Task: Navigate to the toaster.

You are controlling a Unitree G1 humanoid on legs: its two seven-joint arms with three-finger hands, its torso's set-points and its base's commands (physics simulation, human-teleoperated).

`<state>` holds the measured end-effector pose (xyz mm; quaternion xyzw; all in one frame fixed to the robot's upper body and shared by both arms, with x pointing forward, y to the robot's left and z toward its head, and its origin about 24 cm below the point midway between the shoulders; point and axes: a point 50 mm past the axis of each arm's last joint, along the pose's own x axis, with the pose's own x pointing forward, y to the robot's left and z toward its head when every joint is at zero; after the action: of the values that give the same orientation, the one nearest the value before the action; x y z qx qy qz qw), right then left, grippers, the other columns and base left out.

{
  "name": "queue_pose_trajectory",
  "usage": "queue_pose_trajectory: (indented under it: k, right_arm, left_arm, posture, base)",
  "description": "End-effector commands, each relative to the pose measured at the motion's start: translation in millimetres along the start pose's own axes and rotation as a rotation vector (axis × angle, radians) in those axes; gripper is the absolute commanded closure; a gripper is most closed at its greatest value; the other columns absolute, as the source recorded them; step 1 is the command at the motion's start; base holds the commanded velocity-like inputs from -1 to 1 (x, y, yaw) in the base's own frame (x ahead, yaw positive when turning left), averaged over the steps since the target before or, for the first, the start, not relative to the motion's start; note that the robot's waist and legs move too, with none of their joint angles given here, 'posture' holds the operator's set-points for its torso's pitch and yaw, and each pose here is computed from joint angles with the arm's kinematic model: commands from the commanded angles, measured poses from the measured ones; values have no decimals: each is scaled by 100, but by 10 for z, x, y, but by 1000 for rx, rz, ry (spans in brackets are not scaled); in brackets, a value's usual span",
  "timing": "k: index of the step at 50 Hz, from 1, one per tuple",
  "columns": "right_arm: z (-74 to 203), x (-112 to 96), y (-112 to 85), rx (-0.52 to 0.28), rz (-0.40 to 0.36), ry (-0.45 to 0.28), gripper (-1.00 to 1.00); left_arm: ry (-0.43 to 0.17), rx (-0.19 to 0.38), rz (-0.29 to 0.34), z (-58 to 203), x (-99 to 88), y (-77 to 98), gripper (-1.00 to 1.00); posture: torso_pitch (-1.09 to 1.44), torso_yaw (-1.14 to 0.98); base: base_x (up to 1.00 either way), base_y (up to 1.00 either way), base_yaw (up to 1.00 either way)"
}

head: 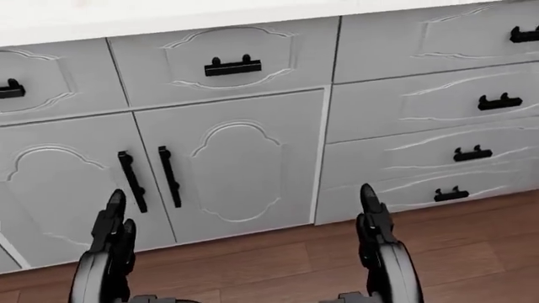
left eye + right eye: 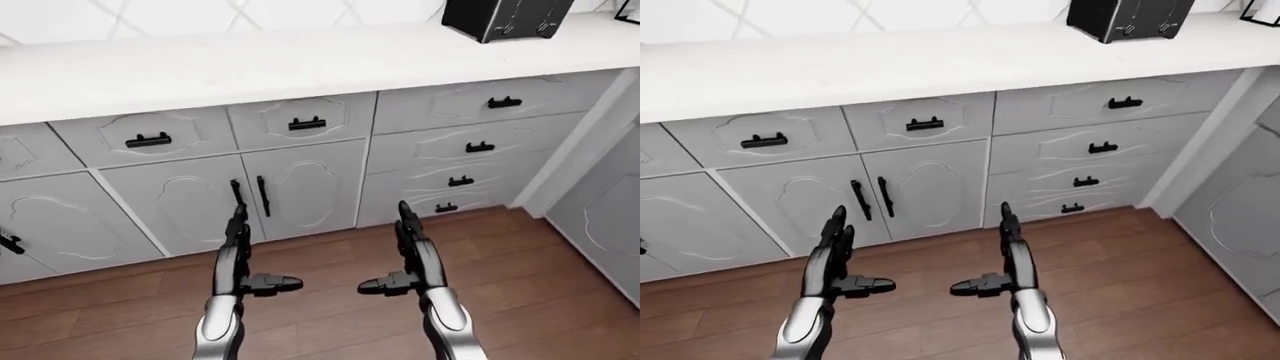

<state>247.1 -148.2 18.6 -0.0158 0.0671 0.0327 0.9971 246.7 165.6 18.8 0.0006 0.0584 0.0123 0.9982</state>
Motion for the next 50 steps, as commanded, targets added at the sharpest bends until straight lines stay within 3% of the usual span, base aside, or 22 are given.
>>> queue_pose_trajectory:
  k: [1, 50]
  right_arm:
    - [219, 29, -48, -12, -17, -109, -100]
    - [211, 41, -57, -6, -20, -106, -100]
  left_arm:
    - [-117, -1, -25, 231, 45, -58, -100]
    - [-117, -1, -25, 231, 45, -58, -100]
  posture:
    - [0, 0]
    - [0, 0]
  base:
    - [0, -33, 0]
    - [0, -32, 0]
